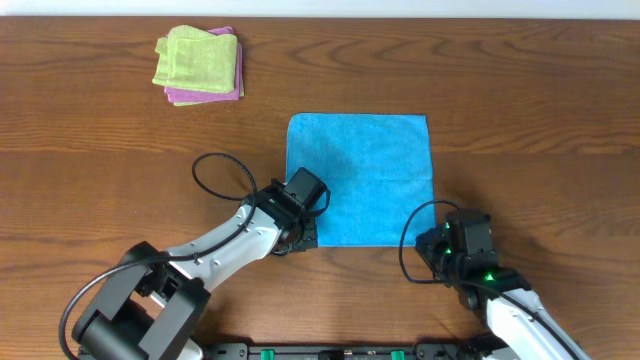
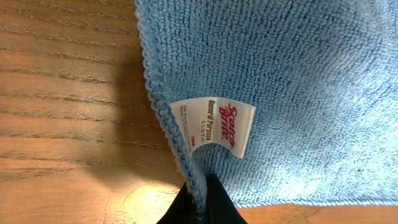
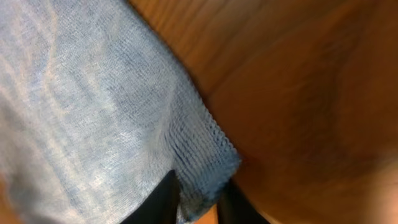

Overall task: Fold the cloth
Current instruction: 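Grasp the bottom corners of the blue cloth with both grippers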

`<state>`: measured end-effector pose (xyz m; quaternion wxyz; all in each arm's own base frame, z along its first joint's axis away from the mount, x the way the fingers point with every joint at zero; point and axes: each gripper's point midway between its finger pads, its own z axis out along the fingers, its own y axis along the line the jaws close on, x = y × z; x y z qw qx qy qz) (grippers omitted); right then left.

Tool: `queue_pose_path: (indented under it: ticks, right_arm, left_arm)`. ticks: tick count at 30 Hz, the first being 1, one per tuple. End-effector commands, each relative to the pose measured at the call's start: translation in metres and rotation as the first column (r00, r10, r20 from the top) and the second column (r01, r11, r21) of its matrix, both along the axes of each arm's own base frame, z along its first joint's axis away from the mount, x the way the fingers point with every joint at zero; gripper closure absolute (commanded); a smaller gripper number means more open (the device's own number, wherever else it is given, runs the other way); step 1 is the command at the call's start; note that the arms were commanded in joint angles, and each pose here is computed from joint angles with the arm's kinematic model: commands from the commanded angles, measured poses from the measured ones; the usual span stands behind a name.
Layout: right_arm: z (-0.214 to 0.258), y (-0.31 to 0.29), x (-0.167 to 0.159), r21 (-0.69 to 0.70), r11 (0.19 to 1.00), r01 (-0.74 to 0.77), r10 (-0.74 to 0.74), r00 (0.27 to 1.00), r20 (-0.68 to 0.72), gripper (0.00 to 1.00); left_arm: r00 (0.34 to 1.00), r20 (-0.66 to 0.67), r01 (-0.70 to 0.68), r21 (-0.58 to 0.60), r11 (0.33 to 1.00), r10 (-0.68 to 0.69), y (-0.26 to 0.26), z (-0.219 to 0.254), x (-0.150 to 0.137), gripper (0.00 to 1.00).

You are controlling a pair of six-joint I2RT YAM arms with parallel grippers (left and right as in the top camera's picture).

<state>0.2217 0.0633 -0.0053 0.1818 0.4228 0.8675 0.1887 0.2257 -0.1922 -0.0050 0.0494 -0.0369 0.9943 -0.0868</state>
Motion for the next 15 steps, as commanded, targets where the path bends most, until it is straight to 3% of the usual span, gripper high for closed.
queue_pose_path:
  ticks: [1, 6, 11, 15]
  right_arm:
    - [-0.028, -0.028, -0.027, -0.129, 0.991, 0.036, -0.048, 0.994, -0.095, 0.90]
    - [-0.028, -0.028, -0.027, -0.128, 0.991, 0.035, -0.047, 0.994, -0.096, 0.99]
    - [-0.028, -0.026, -0.027, -0.124, 0.992, 0.024, -0.036, 0.995, -0.093, 0.99]
    - [-0.021, -0.011, -0.015, -0.083, 0.994, -0.073, 0.070, 0.997, -0.039, 0.98]
  left_arm:
    - [1.000, -0.013, 0.011, 0.046, 0.999, -0.010, 0.009, -0.009, -0.005, 0.94]
    - [1.000, -0.018, 0.012, 0.038, 0.999, -0.011, 0.008, -0.009, -0.006, 0.94]
    - [0.999, -0.029, 0.015, 0.024, 1.000, -0.014, 0.005, -0.008, -0.007, 0.94]
    - [1.000, -0.023, 0.014, 0.019, 1.000, -0.014, 0.004, -0.007, -0.005, 0.94]
